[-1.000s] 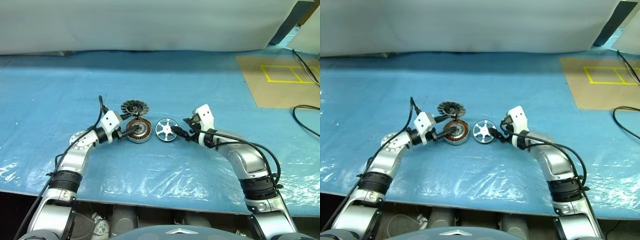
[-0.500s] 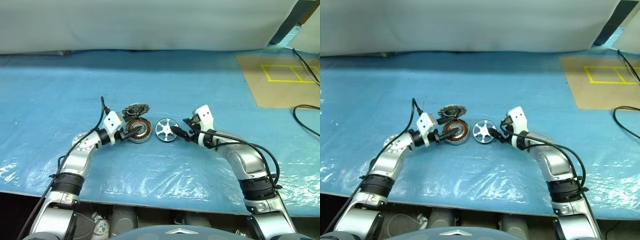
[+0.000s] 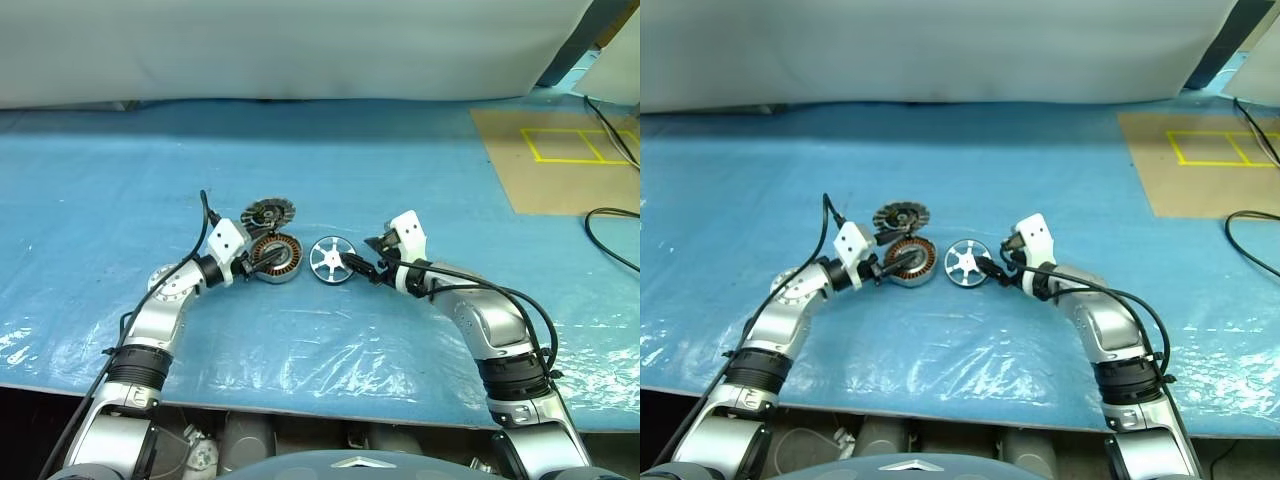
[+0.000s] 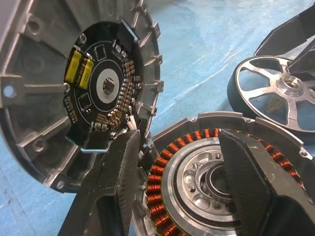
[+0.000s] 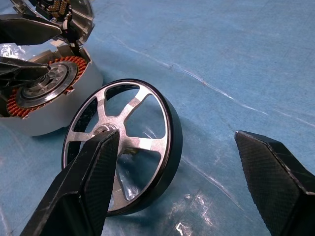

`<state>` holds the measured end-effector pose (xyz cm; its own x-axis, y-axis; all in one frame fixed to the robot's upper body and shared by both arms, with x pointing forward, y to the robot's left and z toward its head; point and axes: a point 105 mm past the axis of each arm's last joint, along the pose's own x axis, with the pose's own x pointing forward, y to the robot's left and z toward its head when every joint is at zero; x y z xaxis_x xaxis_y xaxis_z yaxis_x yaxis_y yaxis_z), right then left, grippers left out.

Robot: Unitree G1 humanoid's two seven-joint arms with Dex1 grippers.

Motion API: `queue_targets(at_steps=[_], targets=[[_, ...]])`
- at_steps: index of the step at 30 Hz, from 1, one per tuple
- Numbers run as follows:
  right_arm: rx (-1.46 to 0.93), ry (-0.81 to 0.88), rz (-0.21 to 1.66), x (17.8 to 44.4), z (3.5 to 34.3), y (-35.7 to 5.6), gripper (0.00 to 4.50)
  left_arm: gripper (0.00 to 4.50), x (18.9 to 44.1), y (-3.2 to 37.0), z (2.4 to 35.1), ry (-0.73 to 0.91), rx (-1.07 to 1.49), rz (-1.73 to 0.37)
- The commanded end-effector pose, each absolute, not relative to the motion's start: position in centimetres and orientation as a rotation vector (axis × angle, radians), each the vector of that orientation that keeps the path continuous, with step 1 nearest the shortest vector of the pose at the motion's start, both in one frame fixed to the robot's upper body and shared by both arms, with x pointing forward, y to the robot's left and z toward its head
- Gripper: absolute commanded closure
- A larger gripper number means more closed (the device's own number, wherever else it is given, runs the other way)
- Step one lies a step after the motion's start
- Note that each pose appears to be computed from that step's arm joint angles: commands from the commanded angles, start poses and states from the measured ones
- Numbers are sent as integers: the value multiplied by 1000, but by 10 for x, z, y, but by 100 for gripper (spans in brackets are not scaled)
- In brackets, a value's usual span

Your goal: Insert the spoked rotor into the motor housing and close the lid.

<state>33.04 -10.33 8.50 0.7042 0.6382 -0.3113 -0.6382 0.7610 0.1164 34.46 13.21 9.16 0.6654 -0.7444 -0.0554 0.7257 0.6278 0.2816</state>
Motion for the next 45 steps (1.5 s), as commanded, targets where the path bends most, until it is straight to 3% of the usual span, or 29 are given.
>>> queue_targets(at_steps=[1, 8, 20, 39, 45], targets=[[11, 306, 718, 330, 94, -102, 58, 181, 342, 128, 116, -167, 265, -855], [20, 312, 731, 329, 92, -99, 58, 181, 313, 116, 127, -232, 151, -989], [14, 318, 730, 331, 91, -97, 58, 181, 322, 151, 106, -139, 403, -928], [19, 326, 697, 330, 88, -102, 58, 181, 324, 141, 95, -151, 500, -1059], [118, 228, 703, 333, 118, -113, 58, 181, 328, 142, 90, -131, 522, -1058]])
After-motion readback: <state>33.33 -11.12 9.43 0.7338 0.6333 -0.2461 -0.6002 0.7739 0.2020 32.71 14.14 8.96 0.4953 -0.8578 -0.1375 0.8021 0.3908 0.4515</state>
